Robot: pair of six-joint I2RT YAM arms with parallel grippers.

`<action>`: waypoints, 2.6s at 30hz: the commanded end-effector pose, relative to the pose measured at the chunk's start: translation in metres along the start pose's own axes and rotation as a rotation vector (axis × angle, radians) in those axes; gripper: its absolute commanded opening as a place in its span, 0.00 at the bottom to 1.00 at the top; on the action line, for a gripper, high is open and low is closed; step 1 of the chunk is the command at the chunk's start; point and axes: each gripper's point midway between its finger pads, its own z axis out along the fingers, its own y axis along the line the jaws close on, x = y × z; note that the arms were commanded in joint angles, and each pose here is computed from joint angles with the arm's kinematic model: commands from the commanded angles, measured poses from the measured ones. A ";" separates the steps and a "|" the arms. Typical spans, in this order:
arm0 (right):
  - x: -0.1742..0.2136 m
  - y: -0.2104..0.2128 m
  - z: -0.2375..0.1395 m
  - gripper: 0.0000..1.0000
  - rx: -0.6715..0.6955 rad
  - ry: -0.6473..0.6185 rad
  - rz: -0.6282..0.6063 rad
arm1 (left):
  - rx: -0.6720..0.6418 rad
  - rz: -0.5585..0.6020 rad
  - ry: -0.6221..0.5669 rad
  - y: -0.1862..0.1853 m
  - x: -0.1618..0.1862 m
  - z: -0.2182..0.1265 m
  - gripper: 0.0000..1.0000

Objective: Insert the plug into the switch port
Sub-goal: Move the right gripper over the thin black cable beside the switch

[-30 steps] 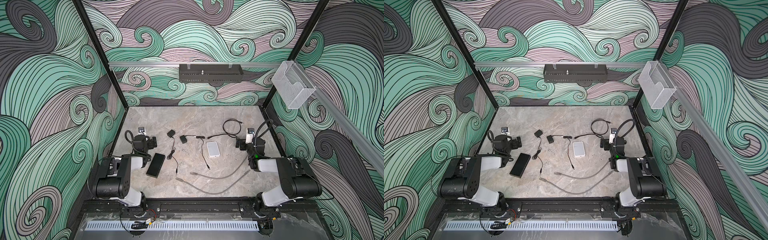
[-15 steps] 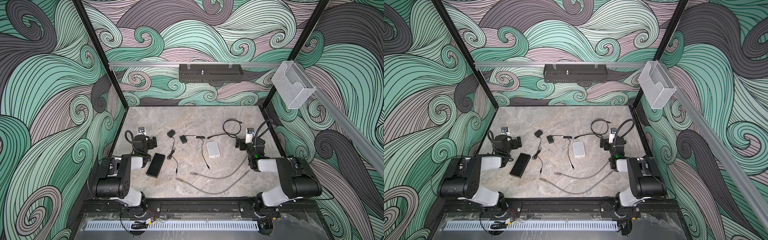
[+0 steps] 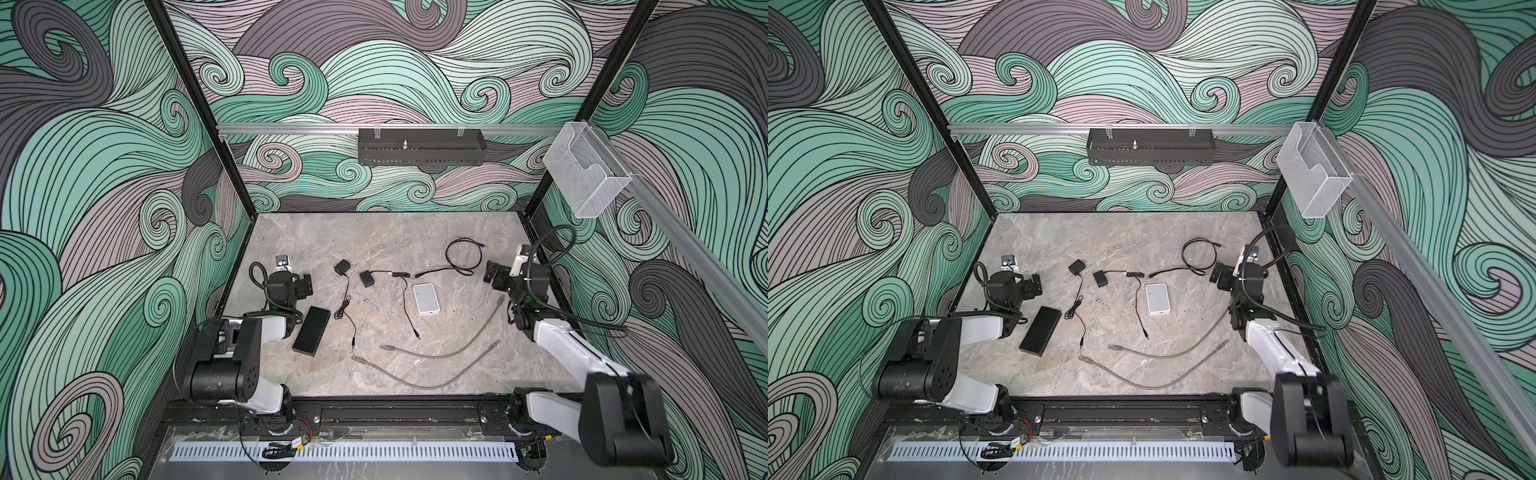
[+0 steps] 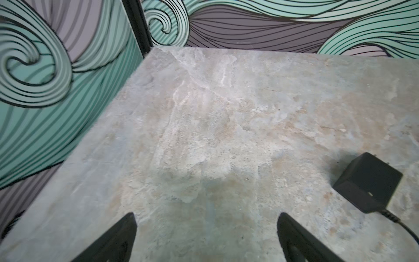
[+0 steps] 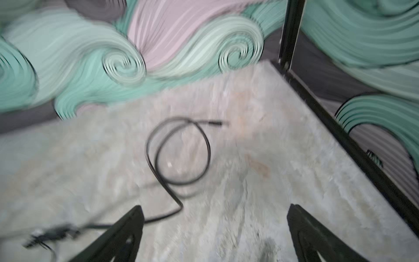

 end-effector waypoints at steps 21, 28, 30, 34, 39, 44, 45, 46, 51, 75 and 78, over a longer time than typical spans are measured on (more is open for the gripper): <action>0.204 0.216 -0.200 0.99 -0.682 0.858 -0.461 | 0.518 -0.531 0.229 -0.073 -0.050 -0.210 0.99; 0.233 0.260 -0.194 0.82 -0.690 0.942 -0.546 | 0.423 -0.445 0.422 -0.063 -0.025 -0.215 0.99; 0.239 0.268 -0.184 0.73 -0.618 0.963 -0.552 | 0.368 -0.464 0.439 -0.053 -0.016 -0.215 0.99; 0.246 0.296 -0.171 0.79 -0.524 0.940 -0.536 | 0.323 -0.518 0.417 -0.038 -0.012 -0.222 0.99; 0.269 0.331 -0.160 0.80 -0.461 0.986 -0.503 | 0.373 -0.511 0.258 -0.026 -0.033 -0.241 0.99; 0.289 0.349 -0.142 0.74 -0.376 0.991 -0.504 | 0.375 -0.517 0.212 -0.018 -0.040 -0.253 0.99; 0.292 0.352 -0.139 0.73 -0.362 0.992 -0.500 | 0.374 -0.517 0.203 -0.016 -0.041 -0.254 0.99; 0.296 0.352 -0.136 0.71 -0.340 0.995 -0.498 | 0.375 -0.511 0.196 -0.016 -0.042 -0.255 0.99; 0.310 0.358 -0.124 0.63 -0.277 0.995 -0.474 | 0.411 -0.493 0.180 -0.021 -0.044 -0.258 0.99; 0.335 0.370 -0.086 0.09 -0.154 0.975 -0.504 | 0.533 -0.415 0.171 -0.036 -0.047 -0.279 0.99; 0.330 0.368 -0.082 0.03 -0.146 0.969 -0.496 | 0.535 -0.402 0.179 -0.037 -0.046 -0.279 0.99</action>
